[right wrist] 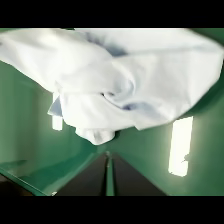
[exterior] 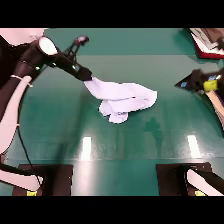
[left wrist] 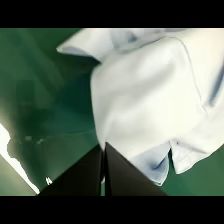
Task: Fold the shirts.
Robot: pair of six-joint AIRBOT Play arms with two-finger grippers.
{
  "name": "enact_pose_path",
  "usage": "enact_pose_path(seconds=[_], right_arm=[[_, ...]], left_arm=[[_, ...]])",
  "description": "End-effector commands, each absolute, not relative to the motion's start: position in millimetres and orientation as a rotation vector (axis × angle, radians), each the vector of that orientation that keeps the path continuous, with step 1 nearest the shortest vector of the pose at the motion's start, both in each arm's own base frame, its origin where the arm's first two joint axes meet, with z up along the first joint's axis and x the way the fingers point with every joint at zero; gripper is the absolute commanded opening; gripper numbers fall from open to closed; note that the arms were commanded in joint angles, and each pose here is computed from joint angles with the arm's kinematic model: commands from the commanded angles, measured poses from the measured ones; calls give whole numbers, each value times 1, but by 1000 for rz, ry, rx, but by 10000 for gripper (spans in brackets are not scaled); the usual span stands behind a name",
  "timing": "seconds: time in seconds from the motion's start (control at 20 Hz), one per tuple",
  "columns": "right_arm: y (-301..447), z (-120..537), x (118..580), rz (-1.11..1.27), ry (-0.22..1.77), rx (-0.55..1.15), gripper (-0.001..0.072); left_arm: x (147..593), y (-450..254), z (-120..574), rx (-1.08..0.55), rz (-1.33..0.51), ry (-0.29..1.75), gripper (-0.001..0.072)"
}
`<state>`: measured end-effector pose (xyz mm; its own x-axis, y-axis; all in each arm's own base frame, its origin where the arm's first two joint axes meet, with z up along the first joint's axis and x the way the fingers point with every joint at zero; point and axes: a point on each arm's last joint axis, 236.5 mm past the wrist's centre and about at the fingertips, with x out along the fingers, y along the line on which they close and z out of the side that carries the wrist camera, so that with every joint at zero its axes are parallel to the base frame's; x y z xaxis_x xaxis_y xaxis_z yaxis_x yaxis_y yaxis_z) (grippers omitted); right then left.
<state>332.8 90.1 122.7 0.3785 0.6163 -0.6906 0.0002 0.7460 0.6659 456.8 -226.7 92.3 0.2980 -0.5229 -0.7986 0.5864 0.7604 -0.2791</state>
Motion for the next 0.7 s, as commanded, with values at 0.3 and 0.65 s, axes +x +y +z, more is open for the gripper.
enact_pose_path(seconds=[0.3,0.65], right_arm=[[207,7,280,502,1248,694,481],[272,-45,298,499,1320,617,475]], left_arm=[[451,-217,164,67,-687,913,25],[441,-214,157,84,-697,965,25]])
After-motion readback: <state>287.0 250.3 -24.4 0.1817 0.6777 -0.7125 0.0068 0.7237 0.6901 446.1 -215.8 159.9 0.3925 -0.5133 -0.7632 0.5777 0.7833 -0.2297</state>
